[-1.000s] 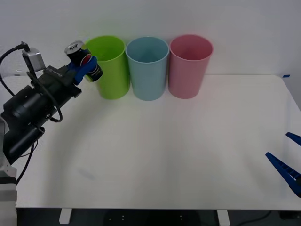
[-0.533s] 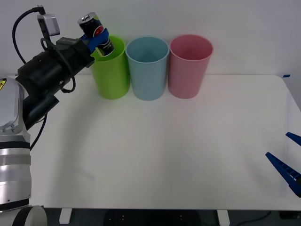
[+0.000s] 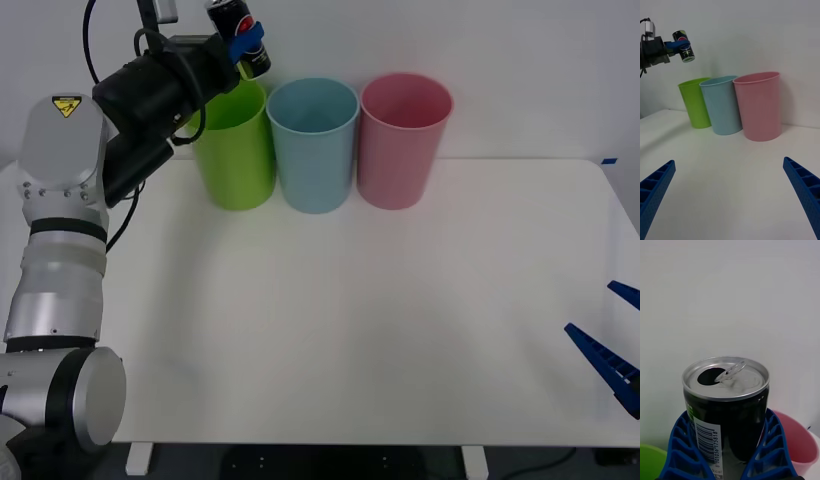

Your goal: Grasp the object on the table and drop it into the matching bin: aluminum can to the light blue bin, PET bottle to the pink bin.

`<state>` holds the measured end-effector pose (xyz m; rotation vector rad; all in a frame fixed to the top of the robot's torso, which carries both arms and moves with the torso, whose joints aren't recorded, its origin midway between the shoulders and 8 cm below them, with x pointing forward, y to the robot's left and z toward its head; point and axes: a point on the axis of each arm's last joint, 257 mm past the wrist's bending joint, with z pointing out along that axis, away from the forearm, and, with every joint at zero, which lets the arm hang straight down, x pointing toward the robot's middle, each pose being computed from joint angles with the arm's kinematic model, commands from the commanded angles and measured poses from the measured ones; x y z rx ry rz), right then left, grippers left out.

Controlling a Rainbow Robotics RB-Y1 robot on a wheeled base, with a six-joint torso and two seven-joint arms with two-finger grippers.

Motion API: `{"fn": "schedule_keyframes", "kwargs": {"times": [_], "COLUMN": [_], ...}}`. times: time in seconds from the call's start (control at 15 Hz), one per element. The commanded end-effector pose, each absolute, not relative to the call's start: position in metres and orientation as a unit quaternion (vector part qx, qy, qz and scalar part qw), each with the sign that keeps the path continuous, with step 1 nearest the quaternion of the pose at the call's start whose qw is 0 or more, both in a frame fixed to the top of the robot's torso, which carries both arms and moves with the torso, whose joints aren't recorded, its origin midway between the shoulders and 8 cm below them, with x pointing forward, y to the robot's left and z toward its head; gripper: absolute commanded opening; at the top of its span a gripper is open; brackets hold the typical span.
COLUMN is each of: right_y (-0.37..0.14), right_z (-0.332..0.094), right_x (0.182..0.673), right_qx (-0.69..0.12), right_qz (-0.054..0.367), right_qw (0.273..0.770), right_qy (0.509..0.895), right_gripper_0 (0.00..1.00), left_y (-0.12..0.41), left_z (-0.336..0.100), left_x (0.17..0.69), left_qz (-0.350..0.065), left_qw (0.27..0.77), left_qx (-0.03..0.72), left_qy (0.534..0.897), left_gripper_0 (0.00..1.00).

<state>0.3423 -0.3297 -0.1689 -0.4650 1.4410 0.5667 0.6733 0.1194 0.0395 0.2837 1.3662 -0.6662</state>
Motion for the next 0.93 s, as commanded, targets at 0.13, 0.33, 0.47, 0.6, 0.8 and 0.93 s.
{"fn": "schedule_keyframes", "kwargs": {"times": [0.13, 0.33, 0.47, 0.6, 0.8, 0.93], "right_y": [-0.33, -0.33, -0.33, -0.33, -0.33, -0.33], "right_z": [-0.169, -0.169, -0.169, -0.169, -0.169, -0.169], "right_x": [0.342, 0.342, 0.342, 0.342, 0.342, 0.342], "right_qx": [-0.208, -0.208, -0.208, -0.208, -0.208, -0.208], "right_qz": [0.253, 0.253, 0.253, 0.253, 0.253, 0.253], "right_qw": [0.691, 0.691, 0.691, 0.691, 0.691, 0.691], "right_qy": [0.645, 0.645, 0.645, 0.645, 0.645, 0.645], "right_gripper_0": [1.0, 1.0, 1.0, 1.0, 1.0, 1.0], "left_y": [0.094, 0.063, 0.048, 0.034, 0.017, 0.012], "left_z": [0.04, 0.03, 0.028, 0.029, 0.027, 0.025], "left_x": [0.695, 0.711, 0.718, 0.721, 0.717, 0.716], "left_qz": [-0.261, -0.214, -0.191, -0.187, -0.183, -0.18], "left_qw": [0.724, 0.732, 0.733, 0.731, 0.732, 0.732], "left_qx": [0.132, 0.14, 0.148, 0.156, 0.165, 0.17], "left_qy": [0.624, 0.631, 0.636, 0.638, 0.636, 0.635], "left_gripper_0": [0.0, 0.0, 0.0, 0.01, 0.01, 0.01]}}
